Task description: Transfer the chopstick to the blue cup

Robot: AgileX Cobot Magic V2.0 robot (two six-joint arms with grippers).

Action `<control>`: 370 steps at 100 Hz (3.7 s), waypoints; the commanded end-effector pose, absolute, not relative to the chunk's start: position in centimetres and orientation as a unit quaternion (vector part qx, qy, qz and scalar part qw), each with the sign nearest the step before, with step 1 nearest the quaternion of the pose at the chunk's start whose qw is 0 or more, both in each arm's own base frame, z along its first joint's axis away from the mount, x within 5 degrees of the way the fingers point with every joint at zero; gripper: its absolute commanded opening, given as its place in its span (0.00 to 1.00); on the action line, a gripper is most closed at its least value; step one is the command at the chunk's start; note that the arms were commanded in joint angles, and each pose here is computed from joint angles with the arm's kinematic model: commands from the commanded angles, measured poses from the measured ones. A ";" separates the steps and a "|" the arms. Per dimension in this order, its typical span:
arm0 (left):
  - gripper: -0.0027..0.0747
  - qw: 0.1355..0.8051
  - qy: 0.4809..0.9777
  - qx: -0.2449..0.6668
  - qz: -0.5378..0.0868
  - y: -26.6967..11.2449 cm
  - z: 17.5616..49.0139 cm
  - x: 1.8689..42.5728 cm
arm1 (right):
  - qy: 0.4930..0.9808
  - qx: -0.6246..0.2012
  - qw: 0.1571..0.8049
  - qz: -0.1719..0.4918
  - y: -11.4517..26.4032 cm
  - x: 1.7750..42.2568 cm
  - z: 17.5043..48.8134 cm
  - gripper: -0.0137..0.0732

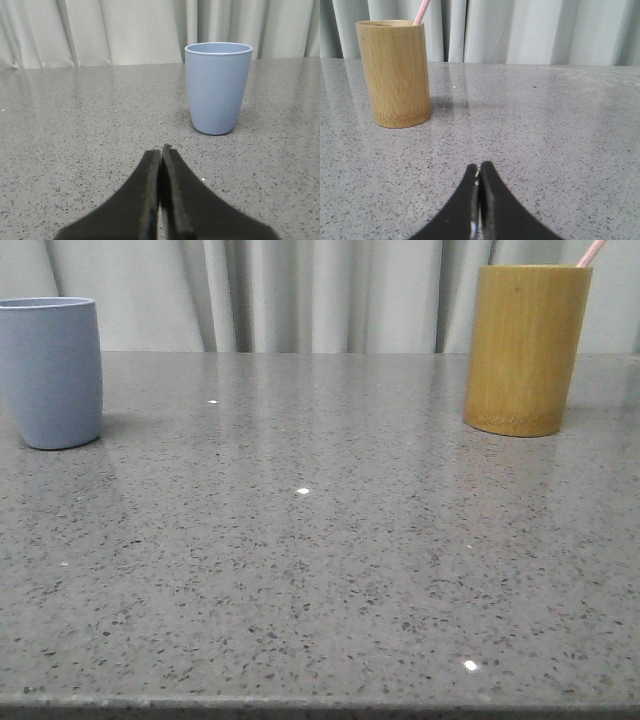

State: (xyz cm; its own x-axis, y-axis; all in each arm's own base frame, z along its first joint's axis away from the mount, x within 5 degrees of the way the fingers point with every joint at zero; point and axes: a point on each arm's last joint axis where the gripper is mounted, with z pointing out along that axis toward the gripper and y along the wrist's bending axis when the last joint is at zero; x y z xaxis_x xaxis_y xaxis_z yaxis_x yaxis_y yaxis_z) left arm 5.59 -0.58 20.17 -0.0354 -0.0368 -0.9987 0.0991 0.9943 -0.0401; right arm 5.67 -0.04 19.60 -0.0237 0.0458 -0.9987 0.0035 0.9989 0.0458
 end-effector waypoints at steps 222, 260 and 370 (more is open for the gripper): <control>0.04 0.492 0.858 -0.008 -0.151 -2.9 37.5 14.3 | 0.824 0.050 0.565 0.002 -0.5 8.6 38.1 0.12; 0.83 0.496 0.856 0.003 -0.145 -2.9 37.5 14.3 | 0.808 0.048 0.587 0.004 -0.4 8.7 38.6 0.84; 0.64 0.396 0.909 0.015 -0.128 -4.5 37.3 30.1 | 0.807 0.047 0.589 0.004 -0.4 8.7 38.6 0.84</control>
